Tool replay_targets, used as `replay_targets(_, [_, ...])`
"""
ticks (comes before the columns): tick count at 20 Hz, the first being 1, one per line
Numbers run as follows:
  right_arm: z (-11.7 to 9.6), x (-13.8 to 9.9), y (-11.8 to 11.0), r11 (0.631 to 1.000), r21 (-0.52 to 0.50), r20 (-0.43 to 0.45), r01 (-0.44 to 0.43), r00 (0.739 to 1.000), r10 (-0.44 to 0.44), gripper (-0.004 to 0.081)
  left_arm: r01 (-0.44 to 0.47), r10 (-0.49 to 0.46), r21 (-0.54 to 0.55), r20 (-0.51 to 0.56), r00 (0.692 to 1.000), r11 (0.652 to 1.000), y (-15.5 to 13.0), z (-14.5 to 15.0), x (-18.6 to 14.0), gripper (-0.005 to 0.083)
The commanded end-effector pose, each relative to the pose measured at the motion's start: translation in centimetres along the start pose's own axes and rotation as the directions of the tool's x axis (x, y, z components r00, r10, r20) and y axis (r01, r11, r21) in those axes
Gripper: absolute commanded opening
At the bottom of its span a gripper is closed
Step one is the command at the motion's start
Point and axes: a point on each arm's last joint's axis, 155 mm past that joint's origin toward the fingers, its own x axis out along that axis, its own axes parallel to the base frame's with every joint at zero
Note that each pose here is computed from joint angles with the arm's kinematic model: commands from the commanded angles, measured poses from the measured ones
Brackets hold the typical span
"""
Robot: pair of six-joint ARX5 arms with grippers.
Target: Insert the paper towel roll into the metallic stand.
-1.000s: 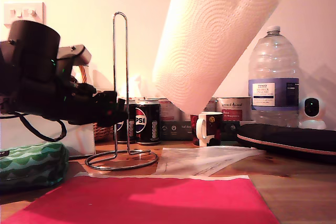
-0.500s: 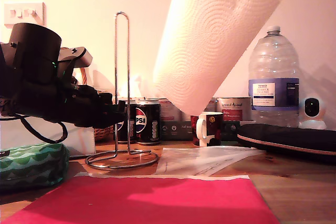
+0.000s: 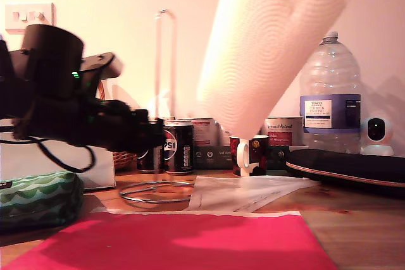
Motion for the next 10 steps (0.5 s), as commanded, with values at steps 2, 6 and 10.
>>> replay_targets(2, [0.6,-1.0,-0.6,1.0,0.011,0.039,0.011,0.999,-0.011,-0.0012,0.03,-0.031,0.022,0.067,0.997,0.999,-1.5,2.6,-0.2,-0.0021])
replay_targets(6, [0.6,-1.0,-1.2,0.999,0.024,0.039,0.02,0.999,-0.021,-0.0012,0.039,-0.041,0.031,0.088,0.995,0.999,-2.2,4.3,-0.7,-0.0021])
replay_targets(10, [0.6,-1.0,-1.3,0.999,0.025,0.039,0.021,0.999,-0.022,-0.0012,0.015,-0.023,0.075,0.1,0.995,0.997,-1.9,5.9,-1.4,-0.0021])
